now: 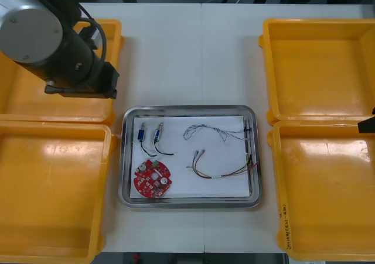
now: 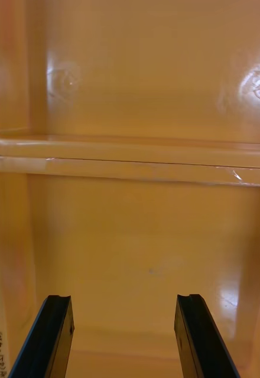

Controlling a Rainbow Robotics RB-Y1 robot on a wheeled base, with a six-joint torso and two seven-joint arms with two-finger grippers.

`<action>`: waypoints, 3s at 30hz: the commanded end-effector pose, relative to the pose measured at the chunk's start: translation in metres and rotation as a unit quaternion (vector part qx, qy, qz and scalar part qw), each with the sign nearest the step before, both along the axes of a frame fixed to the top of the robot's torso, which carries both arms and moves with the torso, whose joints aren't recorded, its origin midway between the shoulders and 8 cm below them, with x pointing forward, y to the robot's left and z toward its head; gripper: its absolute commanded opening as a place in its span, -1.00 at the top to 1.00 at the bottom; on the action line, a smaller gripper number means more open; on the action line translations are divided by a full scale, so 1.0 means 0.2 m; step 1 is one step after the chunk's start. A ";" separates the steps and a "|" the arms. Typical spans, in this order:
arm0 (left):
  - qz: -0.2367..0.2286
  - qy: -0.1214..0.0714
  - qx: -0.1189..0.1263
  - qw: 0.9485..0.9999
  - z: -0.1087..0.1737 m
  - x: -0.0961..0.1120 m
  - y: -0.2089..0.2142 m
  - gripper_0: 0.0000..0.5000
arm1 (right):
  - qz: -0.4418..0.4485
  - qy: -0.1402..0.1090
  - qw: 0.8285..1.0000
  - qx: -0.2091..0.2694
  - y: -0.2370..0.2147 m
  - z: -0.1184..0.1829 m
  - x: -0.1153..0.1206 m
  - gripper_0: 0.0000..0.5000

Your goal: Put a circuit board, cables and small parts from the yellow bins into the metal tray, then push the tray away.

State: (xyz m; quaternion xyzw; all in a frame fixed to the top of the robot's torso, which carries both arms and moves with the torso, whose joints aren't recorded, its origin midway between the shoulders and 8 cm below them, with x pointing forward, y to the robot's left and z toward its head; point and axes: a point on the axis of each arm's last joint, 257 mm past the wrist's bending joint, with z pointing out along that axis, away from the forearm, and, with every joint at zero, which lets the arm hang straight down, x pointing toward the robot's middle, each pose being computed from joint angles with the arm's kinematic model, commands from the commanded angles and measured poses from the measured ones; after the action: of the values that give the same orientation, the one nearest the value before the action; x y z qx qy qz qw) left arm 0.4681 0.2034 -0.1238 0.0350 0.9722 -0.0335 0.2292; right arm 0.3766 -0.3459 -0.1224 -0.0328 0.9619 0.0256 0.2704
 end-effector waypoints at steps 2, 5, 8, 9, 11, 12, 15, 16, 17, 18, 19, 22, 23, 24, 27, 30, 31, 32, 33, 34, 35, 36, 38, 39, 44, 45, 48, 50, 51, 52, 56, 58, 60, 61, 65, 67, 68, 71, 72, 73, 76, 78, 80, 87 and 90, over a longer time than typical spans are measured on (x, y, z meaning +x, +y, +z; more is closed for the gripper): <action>0.003 -0.011 0.027 1.000 0.20 -0.01 0.28 -1.00 | 0.049 -0.021 0.997 -0.055 0.08 0.13 0.00 -1.00; 0.006 -0.013 0.037 0.999 0.24 -0.01 0.38 -1.00 | 0.082 -0.025 0.993 -0.082 0.16 0.14 -0.02 -1.00; 0.009 -0.018 0.038 0.999 0.27 -0.03 0.48 -1.00 | 0.134 -0.031 0.986 -0.098 0.30 0.15 -0.04 -1.00; 0.011 -0.019 0.036 0.999 0.28 -0.03 0.50 -1.00 | 0.143 -0.031 0.984 -0.100 0.33 0.15 -0.04 -1.00; 0.014 -0.020 0.032 0.999 0.28 -0.04 0.55 -1.00 | 0.173 -0.031 0.979 -0.107 0.41 0.15 -0.05 -1.00; 0.017 -0.020 0.031 0.999 0.28 -0.05 0.59 -1.00 | 0.191 -0.032 0.975 -0.111 0.46 0.15 -0.06 -1.00; 0.019 -0.018 0.033 0.999 0.25 -0.08 0.66 -1.00 | 0.240 -0.032 0.962 -0.127 0.58 0.14 -0.08 -1.00; 0.020 -0.017 0.033 0.999 0.24 -0.10 0.69 -1.00 | 0.259 -0.032 0.956 -0.135 0.63 0.13 -0.09 -1.00; 0.020 -0.014 0.034 0.999 0.22 -0.11 0.71 -1.00 | 0.277 -0.033 0.949 -0.143 0.68 0.13 -0.10 -1.00; 0.019 -0.015 0.036 0.999 0.22 -0.12 0.72 -1.00 | 0.286 -0.033 0.946 -0.146 0.70 0.12 -0.11 -1.00; 0.021 -0.014 0.037 0.999 0.21 -0.13 0.74 -1.00 | 0.304 -0.032 0.940 -0.151 0.75 0.11 -0.12 -1.00; 0.029 -0.013 0.034 0.999 0.19 -0.16 0.78 -1.00 | 0.344 -0.033 0.925 -0.159 0.87 0.10 -0.13 -1.00; 0.030 -0.011 0.033 0.999 0.17 -0.17 0.79 -1.00 | 0.358 -0.034 0.919 -0.162 0.91 0.10 -0.14 -1.00; 0.032 -0.010 0.032 0.999 0.17 -0.18 0.80 -1.00 | 0.365 -0.034 0.916 -0.163 0.93 0.09 -0.14 -1.00; 0.039 -0.008 0.028 0.999 0.15 -0.21 0.84 -1.00 | 0.391 -0.035 0.904 -0.168 1.01 0.08 -0.16 -1.00; 0.045 -0.008 0.027 0.999 0.13 -0.24 0.88 -1.00 | 0.421 -0.028 0.889 -0.177 1.08 0.04 -0.20 -1.00; 0.046 -0.008 0.027 0.999 0.12 -0.25 0.89 -1.00 | 0.433 -0.025 0.883 -0.179 1.11 0.02 -0.21 -1.00; 0.048 -0.010 0.027 0.998 0.13 -0.26 0.90 -1.00 | 0.442 -0.024 0.878 -0.184 1.13 0.01 -0.22 -1.00; 0.049 -0.010 0.028 0.998 0.12 -0.27 0.91 -1.00 | 0.445 -0.024 0.876 -0.185 1.14 0.01 -0.22 -1.00; 0.050 -0.010 0.028 0.998 0.12 -0.28 0.92 -1.00 | 0.451 -0.024 0.873 -0.187 1.15 0.00 -0.23 -1.00; 0.052 -0.009 0.028 0.998 0.11 -0.29 0.93 -1.00 | 0.455 -0.025 0.870 -0.188 1.17 -0.01 -0.23 -1.00; 0.053 -0.009 0.028 0.998 0.11 -0.30 0.94 -1.00 | 0.458 -0.026 0.868 -0.189 1.18 -0.01 -0.23 -1.00; 0.053 -0.006 0.029 0.998 0.09 -0.32 0.95 -1.00 | 0.484 -0.035 0.851 -0.203 1.21 -0.01 -0.21 -1.00; 0.053 -0.006 0.030 0.998 0.09 -0.33 0.95 -1.00 | 0.491 -0.036 0.845 -0.207 1.22 -0.01 -0.21 -1.00; 0.049 -0.003 0.039 0.998 0.05 -0.38 0.96 -1.00 | 0.566 -0.039 0.788 -0.239 1.34 -0.05 -0.23 -1.00; 0.048 -0.003 0.040 0.998 0.05 -0.38 0.96 -1.00 | 0.572 -0.042 0.783 -0.242 1.36 -0.05 -0.23 -1.00; 0.043 -0.002 0.045 0.998 0.03 -0.42 0.96 -1.00 | 0.604 -0.054 0.751 -0.262 1.48 -0.08 -0.22 -1.00; 0.044 -0.003 0.046 0.998 0.03 -0.44 0.97 -1.00 | 0.616 -0.054 0.737 -0.271 1.53 -0.10 -0.22 -1.00; 0.043 -0.002 0.047 0.998 0.02 -0.45 0.97 -1.00 | 0.621 -0.053 0.731 -0.276 1.56 -0.12 -0.21 -1.00; 0.043 -0.002 0.047 0.998 0.02 -0.45 0.97 -1.00 | 0.625 -0.052 0.728 -0.277 1.58 -0.13 -0.21 -1.00; 0.043 0.000 0.047 0.998 0.01 -0.48 0.98 -1.00 | 0.639 -0.034 0.712 -0.290 1.65 -0.22 -0.20 -1.00; 0.042 -0.002 0.047 0.998 0.01 -0.49 0.98 -1.00 | 0.642 -0.024 0.709 -0.291 1.68 -0.27 -0.21 -1.00; 0.043 -0.002 0.046 0.998 0.01 -0.49 0.98 -1.00 | 0.646 -0.016 0.703 -0.297 1.70 -0.32 -0.23 -1.00; 0.044 -0.002 0.045 0.998 0.01 -0.50 0.98 -1.00 | 0.647 -0.015 0.702 -0.298 1.71 -0.34 -0.24 -1.00; 0.042 -0.005 0.040 0.998 0.01 -0.49 0.97 -1.00 | 0.655 -0.008 0.689 -0.310 1.72 -0.44 -0.27 -1.00; 0.043 -0.006 0.038 0.998 0.00 -0.49 0.96 -1.00 | 0.657 -0.008 0.685 -0.316 1.72 -0.49 -0.29 -1.00; 0.043 -0.005 0.036 0.998 0.00 -0.49 0.96 -1.00 | 0.657 -0.007 0.684 -0.318 1.72 -0.51 -0.29 -1.00; 0.043 -0.005 0.036 0.998 0.00 -0.49 0.96 -1.00 | 0.659 0.005 0.683 -0.314 1.73 -0.57 -0.31 -1.00; 0.043 -0.005 0.036 0.998 0.00 -0.49 0.96 -1.00 | 0.661 0.012 0.684 -0.310 1.74 -0.60 -0.32 -1.00; 0.043 -0.005 0.036 0.998 0.00 -0.49 0.96 -1.00 | 0.661 0.018 0.685 -0.306 1.75 -0.62 -0.33 -1.00; 0.043 -0.005 0.036 0.998 0.00 -0.49 0.96 -1.00 | 0.660 0.026 0.689 -0.299 1.78 -0.67 -0.34 -1.00; 0.043 -0.005 0.036 0.998 0.00 -0.49 0.96 -1.00 | 0.657 0.026 0.692 -0.298 1.79 -0.70 -0.35 -1.00; 0.043 -0.005 0.036 0.998 0.00 -0.49 0.96 -1.00 | 0.655 0.025 0.694 -0.297 1.81 -0.73 -0.35 -1.00; 0.043 -0.005 0.036 0.998 0.00 -0.49 0.96 -1.00 | 0.652 0.025 0.695 -0.304 1.83 -0.85 -0.38 -1.00; 0.043 -0.005 0.036 0.998 0.00 -0.49 0.96 -1.00 | 0.652 0.024 0.691 -0.310 1.82 -0.88 -0.40 -1.00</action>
State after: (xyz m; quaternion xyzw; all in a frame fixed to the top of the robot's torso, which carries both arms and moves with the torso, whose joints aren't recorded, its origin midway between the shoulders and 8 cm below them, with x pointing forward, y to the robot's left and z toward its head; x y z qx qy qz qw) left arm 0.3744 0.3874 -0.1346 -0.0408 0.9738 -0.0108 0.2236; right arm 0.3154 0.0070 -0.2878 -0.7232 0.6674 -0.1139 0.1363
